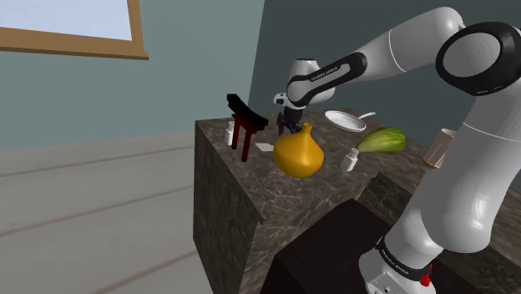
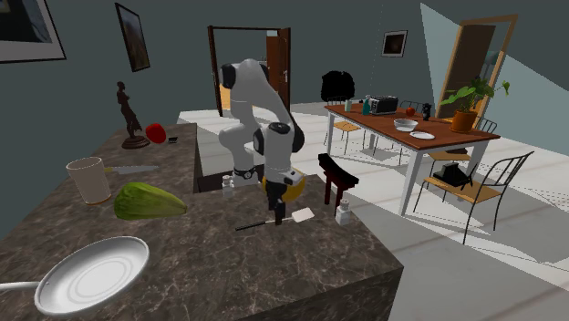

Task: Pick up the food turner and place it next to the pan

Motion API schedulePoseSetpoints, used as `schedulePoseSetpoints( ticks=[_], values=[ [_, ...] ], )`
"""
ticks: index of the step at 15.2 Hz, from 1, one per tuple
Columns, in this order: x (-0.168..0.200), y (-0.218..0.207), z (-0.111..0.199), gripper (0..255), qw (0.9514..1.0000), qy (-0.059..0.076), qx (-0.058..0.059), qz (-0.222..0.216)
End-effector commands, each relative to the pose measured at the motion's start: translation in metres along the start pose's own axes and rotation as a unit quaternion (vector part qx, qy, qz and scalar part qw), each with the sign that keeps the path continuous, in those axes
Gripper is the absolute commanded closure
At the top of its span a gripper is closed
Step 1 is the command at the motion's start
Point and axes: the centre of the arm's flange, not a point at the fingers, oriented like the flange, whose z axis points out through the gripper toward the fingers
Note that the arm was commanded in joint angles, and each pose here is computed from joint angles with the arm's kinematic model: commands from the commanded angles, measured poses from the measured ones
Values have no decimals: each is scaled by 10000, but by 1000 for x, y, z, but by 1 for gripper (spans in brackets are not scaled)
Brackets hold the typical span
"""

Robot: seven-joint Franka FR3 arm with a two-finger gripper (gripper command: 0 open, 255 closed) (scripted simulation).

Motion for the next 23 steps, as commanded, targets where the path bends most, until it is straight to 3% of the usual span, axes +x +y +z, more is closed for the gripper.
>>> schedulePoseSetpoints(
  ticks=[1, 8, 9, 18, 23],
  values=[
    [1, 0, 9, 0, 10000, 1, -2, -2],
    [1, 0, 9, 0, 10000, 1, -2, -2],
    [1, 0, 9, 255, 10000, 1, -2, -2],
    [1, 0, 9, 255, 10000, 1, -2, -2],
    [-1, 0, -18, 255, 10000, 1, -2, -2]
  ],
)
